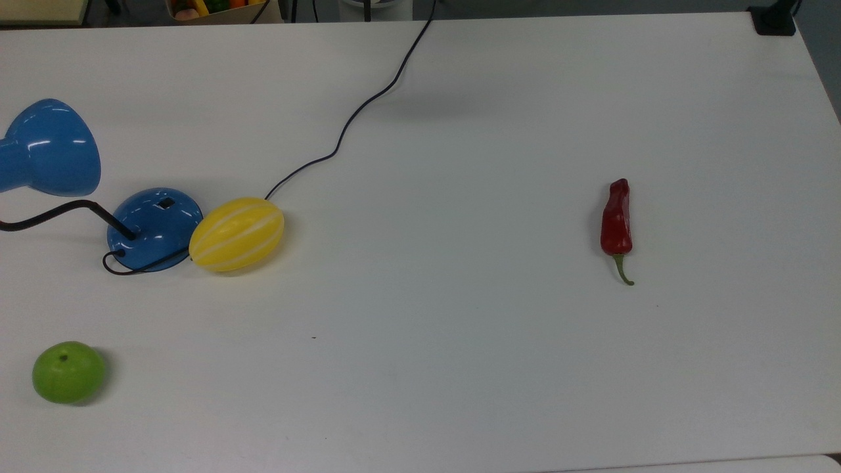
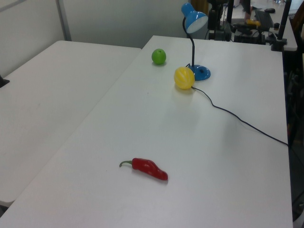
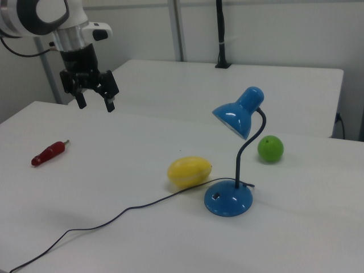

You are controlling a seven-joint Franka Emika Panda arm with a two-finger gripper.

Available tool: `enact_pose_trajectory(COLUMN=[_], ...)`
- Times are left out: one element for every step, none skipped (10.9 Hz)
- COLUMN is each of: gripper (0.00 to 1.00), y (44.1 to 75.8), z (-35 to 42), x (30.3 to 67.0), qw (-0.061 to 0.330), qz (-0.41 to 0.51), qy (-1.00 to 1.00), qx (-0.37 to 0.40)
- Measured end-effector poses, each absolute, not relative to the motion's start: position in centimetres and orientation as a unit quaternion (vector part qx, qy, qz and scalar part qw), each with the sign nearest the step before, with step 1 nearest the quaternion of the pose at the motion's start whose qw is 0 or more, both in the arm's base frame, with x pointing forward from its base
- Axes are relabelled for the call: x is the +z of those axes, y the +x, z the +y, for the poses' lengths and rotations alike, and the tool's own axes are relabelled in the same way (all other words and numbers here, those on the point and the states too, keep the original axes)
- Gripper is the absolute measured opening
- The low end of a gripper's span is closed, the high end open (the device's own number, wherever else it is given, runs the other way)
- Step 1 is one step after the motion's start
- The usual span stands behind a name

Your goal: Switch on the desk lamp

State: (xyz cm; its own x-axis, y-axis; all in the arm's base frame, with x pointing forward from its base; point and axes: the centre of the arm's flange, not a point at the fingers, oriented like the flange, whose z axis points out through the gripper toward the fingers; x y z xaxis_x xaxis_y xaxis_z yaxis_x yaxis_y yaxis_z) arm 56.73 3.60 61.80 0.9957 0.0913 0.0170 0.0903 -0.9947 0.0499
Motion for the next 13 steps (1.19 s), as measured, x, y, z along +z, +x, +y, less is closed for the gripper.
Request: enact_pose_trajectory(gripper=[1.00,1.00,1.00,1.00,1.00,1.00,1.00,1.00,1.00,1.00,1.00,1.00,1.00], y=[56.85,56.86,56.87,56.87,56.87,56.86,56.85,56.82,56.82,56.82,56.82,56.80,56.70], z=[3.61,3.44,3.21,3.15,3.16,3.15,3.08,2.98,2.94,2.94,2.93,2.93,2.92], x=[61.56,61.61,61.70,61.72,61.72,61.73,61.79,61.85,61.87,61.87,61.87,61.85,61.77], qw=[0.025,0.026,0.026,0.026,0.026,0.026,0.026,0.026,0.026,0.026,0.026,0.026,0.026], qz=[0.046,0.044,0.042,0.042,0.042,0.042,0.041,0.040,0.040,0.040,0.040,0.040,0.040], qy=[0.999,0.999,0.999,0.999,0.999,0.999,0.999,0.999,0.999,0.999,0.999,0.999,0.999], qx=[0.007,0.008,0.009,0.009,0.009,0.009,0.010,0.010,0.010,0.010,0.010,0.009,0.005])
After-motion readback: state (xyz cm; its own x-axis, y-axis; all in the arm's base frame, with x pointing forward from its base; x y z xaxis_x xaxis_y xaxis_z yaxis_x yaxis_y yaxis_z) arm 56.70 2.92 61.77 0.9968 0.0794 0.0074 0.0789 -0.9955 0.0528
